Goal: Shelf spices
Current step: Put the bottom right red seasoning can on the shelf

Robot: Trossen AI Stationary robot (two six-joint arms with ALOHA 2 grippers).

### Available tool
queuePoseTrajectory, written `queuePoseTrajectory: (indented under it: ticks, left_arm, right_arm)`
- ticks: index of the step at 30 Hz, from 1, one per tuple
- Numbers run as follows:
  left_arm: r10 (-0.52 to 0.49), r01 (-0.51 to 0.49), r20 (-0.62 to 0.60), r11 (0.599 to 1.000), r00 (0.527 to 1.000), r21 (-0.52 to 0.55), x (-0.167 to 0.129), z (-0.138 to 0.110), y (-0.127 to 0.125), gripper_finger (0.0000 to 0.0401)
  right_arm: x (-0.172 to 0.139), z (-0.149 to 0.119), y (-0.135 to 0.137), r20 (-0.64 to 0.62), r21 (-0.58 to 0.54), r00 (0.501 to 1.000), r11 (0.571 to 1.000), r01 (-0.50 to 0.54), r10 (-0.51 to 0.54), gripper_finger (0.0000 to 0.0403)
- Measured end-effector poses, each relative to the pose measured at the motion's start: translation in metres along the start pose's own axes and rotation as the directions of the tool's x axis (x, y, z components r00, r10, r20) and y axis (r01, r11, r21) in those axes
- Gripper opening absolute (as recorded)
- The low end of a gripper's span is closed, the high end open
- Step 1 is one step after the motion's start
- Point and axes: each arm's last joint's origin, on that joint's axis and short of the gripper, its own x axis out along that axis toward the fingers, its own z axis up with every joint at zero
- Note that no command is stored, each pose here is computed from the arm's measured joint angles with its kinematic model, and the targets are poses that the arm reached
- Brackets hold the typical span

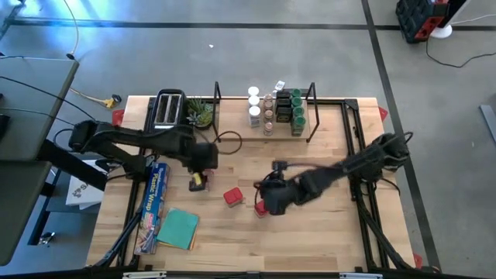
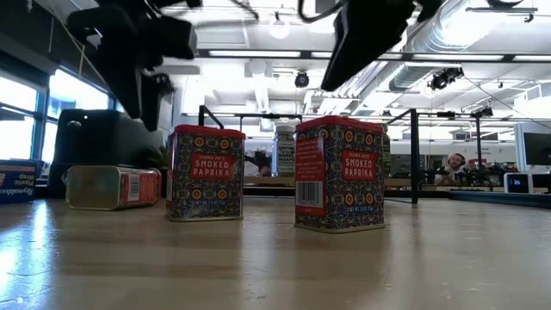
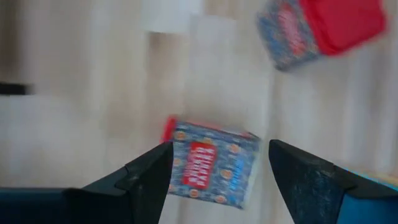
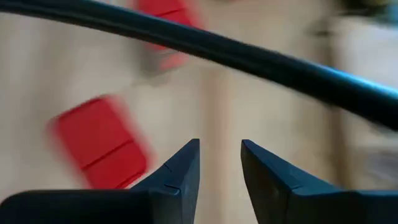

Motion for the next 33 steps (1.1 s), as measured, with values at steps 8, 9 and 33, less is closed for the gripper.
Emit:
queuePoseTrajectory:
  ticks: [8,9,33]
  left_arm:
    - [0.255,-0.239,0.148,0.964,0.956,-0.114,-0.020,-0.015,-0.043,0.0259]
    - [0.261,-0.244,0.154,0.962,0.953,-0.120,-0.022,-0.018,-0.047,0.0259]
    - [0.419,-0.413,0.202,0.908,0.885,-0.071,-0.032,-0.044,-0.073,0.0259]
  right_arm:
    - [0.002,0.006,-0.012,-0.055,-0.194,0.883,0.863,-0.467,0.466,0.0189]
    - [0.001,0.005,-0.009,-0.056,-0.212,0.876,0.852,-0.479,0.478,0.0206]
    - [0.053,0.005,0.030,-0.080,-0.237,0.916,0.884,-0.402,0.394,0.0219]
